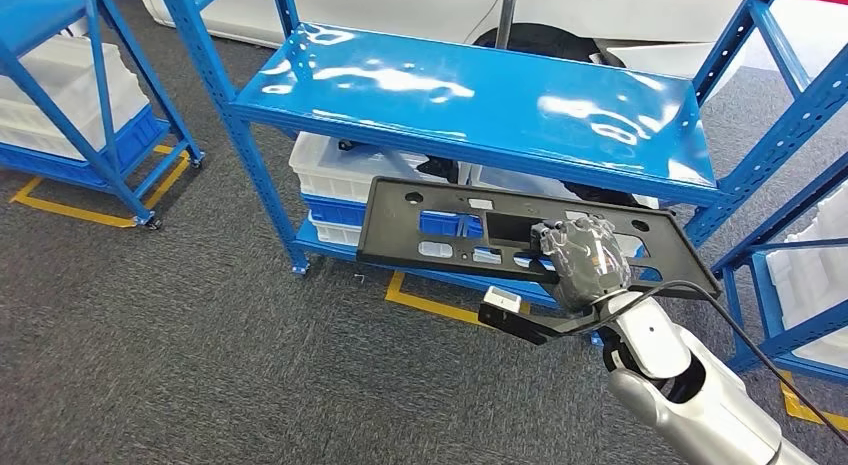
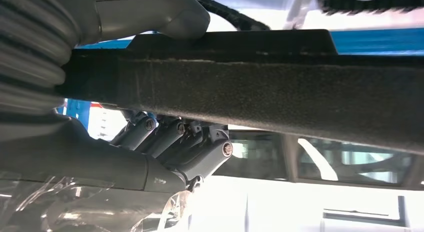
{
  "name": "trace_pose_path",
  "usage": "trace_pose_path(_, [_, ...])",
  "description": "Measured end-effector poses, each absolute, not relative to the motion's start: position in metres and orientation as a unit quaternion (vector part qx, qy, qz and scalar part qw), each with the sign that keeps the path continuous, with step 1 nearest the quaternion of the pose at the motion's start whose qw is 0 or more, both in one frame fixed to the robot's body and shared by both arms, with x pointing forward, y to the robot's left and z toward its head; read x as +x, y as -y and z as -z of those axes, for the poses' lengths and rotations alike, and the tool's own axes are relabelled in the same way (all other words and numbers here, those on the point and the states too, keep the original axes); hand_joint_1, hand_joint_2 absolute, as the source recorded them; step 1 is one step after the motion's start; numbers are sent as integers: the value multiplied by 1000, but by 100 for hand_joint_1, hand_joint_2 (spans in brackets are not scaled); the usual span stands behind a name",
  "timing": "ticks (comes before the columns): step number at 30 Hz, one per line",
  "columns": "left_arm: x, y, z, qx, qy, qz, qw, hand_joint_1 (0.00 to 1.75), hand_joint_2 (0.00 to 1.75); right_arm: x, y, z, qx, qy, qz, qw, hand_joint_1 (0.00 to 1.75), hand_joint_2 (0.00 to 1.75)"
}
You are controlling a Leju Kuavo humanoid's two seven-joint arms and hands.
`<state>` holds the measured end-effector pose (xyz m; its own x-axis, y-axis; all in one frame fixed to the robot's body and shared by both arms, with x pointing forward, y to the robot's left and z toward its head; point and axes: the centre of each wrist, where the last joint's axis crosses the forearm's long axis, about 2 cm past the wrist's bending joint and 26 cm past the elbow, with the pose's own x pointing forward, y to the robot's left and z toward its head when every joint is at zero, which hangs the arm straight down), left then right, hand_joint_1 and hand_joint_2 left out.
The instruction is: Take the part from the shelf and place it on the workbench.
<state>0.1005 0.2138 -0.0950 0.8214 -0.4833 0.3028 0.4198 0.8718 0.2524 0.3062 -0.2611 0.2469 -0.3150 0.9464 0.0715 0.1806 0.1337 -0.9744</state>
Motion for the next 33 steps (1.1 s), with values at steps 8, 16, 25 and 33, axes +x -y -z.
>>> trace_pose_path(8, [100,-214,95,88,181,238,950,0,175,309,262,-247,-442,642,-491,388,175,175])
trace_pose_path(16, [99,-214,96,88,180,237,951,0,175,314,263,-253,-448,644,-486,384,175,175])
trace_pose_path(25, [104,-214,94,89,185,236,950,0,175,315,264,-252,-450,642,-487,385,175,175])
trace_pose_path(33, [101,-215,95,89,185,237,950,0,175,315,264,-250,-450,639,-489,387,175,175])
